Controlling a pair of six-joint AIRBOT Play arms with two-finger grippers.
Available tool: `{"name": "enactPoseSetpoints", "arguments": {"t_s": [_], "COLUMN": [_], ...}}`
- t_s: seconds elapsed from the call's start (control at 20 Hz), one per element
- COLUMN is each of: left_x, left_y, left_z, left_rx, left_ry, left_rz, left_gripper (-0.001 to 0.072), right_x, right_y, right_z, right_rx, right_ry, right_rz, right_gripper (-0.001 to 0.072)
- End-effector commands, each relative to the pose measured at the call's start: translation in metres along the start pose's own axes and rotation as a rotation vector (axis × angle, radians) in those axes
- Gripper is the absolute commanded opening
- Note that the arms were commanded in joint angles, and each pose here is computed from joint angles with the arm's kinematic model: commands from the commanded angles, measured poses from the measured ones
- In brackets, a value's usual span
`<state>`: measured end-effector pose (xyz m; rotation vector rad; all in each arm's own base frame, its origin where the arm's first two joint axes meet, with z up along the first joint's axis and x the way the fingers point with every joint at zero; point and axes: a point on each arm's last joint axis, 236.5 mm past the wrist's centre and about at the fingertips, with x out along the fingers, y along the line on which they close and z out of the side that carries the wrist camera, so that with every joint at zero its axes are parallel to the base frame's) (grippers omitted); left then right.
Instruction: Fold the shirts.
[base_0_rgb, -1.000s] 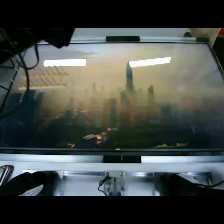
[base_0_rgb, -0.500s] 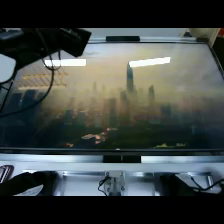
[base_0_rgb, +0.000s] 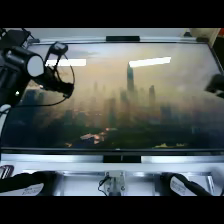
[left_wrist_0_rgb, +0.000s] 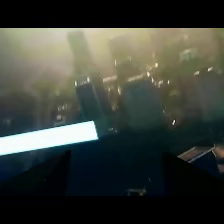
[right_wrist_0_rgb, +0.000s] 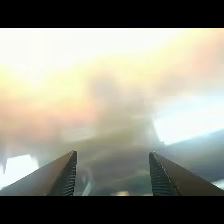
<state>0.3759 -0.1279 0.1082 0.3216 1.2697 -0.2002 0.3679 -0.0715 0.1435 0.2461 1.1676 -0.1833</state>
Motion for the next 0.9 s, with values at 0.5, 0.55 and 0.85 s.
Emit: {"name": "enactPoseSetpoints", "arguments": {"t_s": [0.5,0.55,0.85], "left_x": [0.034,0.034,0.034], "left_y": [-0.008,-0.008,-0.008], "left_z": [0.003,0.002,0.002], "left_rx": [-0.178,-0.168,-0.157], "left_ry": [-0.045,-0.043,-0.043], "left_rz": [-0.082,-0.082,-0.081], "left_gripper": [0.0718,0.0718,0.0718], "right_x": [0.058,0.058,0.058], "right_y": [0.092,0.092,0.092], "right_z": [-0.041,-0.041,-0.041], "right_rx": [-0.25,-0.25,-0.25], "right_ry": [0.206,0.206,0.206], "right_rz": [0.071,0.071,0.071], "right_gripper": [0.0558,0.0558,0.0558]}}
